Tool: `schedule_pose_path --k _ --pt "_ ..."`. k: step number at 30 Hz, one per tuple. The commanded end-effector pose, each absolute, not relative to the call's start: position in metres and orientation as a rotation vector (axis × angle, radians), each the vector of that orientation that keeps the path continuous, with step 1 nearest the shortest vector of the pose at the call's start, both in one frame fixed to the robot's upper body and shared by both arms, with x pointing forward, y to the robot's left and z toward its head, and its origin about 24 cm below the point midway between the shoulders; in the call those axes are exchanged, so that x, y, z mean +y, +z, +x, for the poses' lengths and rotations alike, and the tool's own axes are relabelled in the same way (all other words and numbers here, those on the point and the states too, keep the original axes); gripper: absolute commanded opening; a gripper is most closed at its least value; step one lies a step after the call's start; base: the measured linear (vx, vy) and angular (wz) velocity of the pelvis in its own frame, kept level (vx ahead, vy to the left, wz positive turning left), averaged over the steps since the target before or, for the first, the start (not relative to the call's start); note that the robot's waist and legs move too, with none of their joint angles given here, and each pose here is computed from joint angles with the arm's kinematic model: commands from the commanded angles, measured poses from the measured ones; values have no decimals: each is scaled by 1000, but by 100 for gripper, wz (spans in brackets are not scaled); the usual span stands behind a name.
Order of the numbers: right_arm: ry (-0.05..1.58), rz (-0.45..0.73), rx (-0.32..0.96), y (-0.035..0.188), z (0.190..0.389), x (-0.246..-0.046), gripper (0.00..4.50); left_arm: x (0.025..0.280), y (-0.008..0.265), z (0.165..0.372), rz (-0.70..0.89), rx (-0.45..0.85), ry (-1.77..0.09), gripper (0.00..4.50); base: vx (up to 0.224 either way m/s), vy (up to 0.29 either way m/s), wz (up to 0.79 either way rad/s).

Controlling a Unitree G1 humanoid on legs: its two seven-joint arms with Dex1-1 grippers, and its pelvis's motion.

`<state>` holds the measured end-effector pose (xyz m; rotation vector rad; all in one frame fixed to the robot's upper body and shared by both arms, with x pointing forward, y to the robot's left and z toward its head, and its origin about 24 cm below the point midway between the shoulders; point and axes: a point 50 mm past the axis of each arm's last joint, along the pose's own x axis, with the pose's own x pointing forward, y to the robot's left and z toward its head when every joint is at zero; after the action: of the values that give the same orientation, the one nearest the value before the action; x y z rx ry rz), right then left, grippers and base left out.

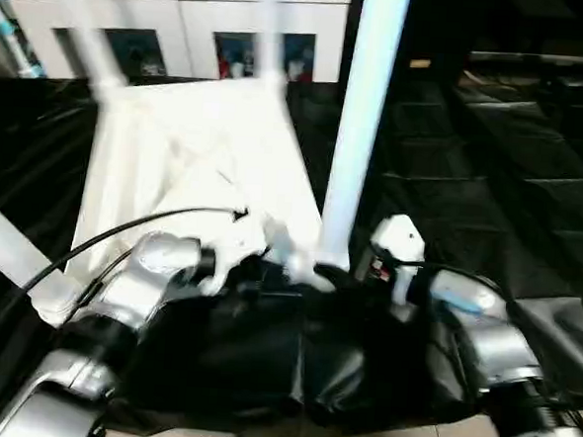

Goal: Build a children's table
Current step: Rotate leg to tighten

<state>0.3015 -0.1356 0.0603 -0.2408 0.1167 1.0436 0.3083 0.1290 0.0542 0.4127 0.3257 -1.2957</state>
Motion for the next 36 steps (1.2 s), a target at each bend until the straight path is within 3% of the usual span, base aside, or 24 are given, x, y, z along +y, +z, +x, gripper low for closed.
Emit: schedule_pose_path --k 1,8,20,21,25,30,36 --pt "1082 -240 116 65 300 -136 383 121 46 298 348 348 -1377 0 0 0 0" --pt "1153 -258 150 63 295 -136 383 123 49 297 355 344 -1375 0 0 0 0" --pt "1140 -265 157 62 298 -137 383 124 49 298 360 357 -1370 0 0 0 0" --pt "1143 -267 160 62 298 -138 358 124 49 298 361 358 -1370 0 0 0 0" --pt "1150 -274 169 60 297 -138 346 124 49 298 363 360 -1368 0 0 0 0" --pt "1157 -311 183 56 296 -138 281 124 49 297 368 364 -1365 0 0 0 0" --pt "1152 -316 182 55 297 -136 263 124 48 298 370 366 -1364 0 0 0 0"
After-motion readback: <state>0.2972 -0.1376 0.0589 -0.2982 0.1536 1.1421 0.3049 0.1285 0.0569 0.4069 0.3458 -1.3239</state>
